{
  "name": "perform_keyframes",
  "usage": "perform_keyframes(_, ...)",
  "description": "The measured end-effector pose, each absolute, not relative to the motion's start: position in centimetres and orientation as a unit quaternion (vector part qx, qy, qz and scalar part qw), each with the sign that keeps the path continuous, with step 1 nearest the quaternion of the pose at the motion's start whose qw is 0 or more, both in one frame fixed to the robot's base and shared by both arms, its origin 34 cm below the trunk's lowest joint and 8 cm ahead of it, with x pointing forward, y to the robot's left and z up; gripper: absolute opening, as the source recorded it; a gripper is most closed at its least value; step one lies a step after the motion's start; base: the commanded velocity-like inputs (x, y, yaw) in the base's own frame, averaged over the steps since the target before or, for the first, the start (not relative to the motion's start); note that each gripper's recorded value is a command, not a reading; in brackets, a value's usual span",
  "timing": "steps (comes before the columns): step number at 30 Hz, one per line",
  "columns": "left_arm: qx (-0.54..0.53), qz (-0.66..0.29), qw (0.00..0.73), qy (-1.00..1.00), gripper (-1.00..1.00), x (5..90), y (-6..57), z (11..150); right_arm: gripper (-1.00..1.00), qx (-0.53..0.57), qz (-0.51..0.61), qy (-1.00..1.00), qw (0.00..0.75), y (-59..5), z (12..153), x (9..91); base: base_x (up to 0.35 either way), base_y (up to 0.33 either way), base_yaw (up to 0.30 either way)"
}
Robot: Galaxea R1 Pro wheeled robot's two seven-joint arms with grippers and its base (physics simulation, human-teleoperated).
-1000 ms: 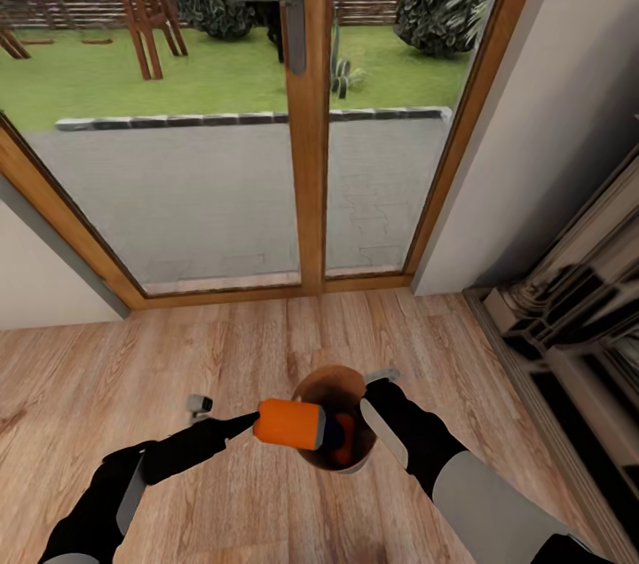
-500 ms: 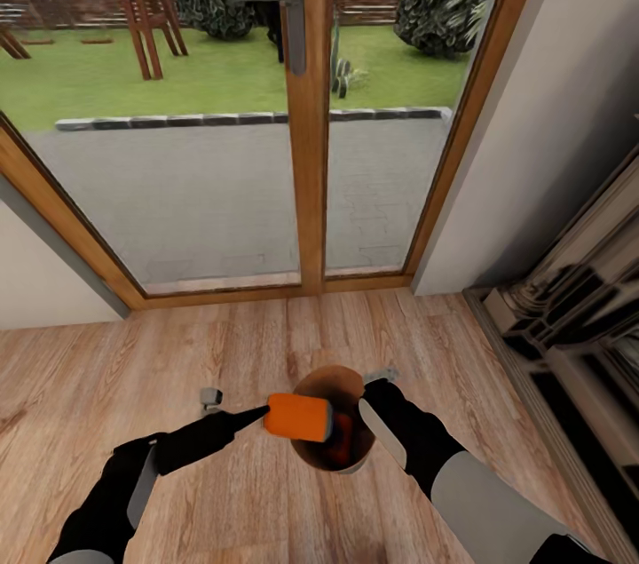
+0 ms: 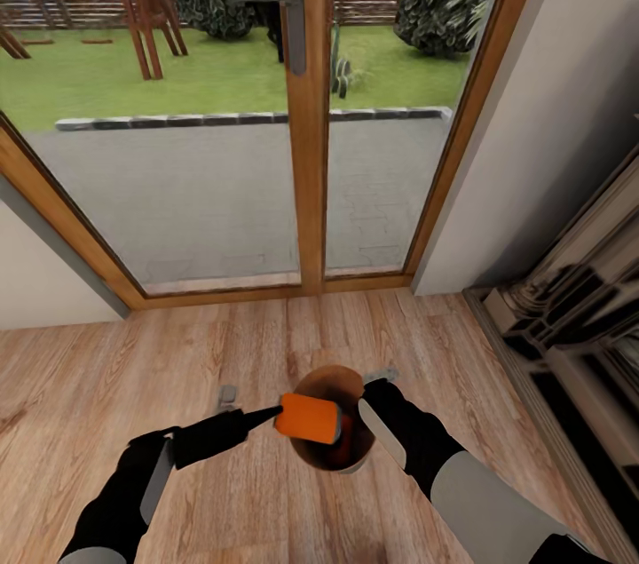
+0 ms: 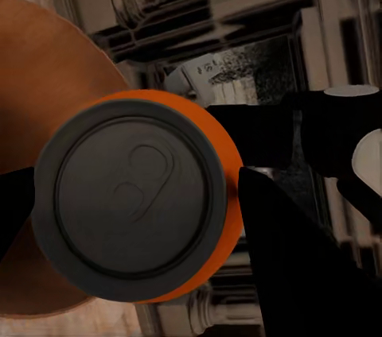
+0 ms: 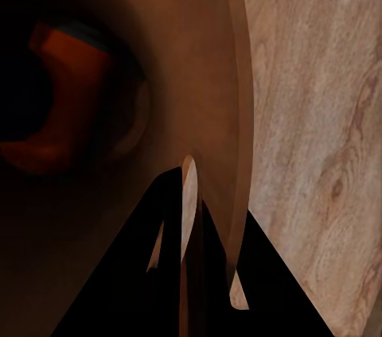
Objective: Put the three can of soda from the living room inside the tash can in the kitchen.
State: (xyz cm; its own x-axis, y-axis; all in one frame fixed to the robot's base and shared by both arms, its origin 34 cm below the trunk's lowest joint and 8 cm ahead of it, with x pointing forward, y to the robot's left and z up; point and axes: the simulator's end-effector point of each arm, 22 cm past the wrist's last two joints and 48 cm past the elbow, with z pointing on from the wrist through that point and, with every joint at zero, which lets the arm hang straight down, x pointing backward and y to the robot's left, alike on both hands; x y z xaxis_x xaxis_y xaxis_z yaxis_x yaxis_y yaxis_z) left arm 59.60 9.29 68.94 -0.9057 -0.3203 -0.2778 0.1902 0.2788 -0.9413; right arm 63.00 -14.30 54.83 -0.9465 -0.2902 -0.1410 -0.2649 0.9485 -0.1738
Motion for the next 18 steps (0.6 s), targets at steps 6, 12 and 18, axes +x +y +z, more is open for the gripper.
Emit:
perform_keyframes(6,-0.036,-0.596,0.211,0.774,-1.0,59.5,9.0,68.8,-1.0,-0.144,-0.1,0.981,0.086,-15.2,55.1,63.3,0.0,0.0,0.0)
perform_keyframes(12,-0.037,-0.583,0.209,0.784,-1.0,59.6,9.1,68.2,-1.0,-0.141,-0.102,0.981,0.086,-15.1,55.1,63.3,0.0,0.0,0.0)
perform_keyframes(18,-0.042,-0.555,0.208,0.804,-1.0,59.9,9.5,66.8,-1.0,-0.142,-0.104,0.981,0.083,-15.1,55.0,63.1,0.0,0.0,0.0)
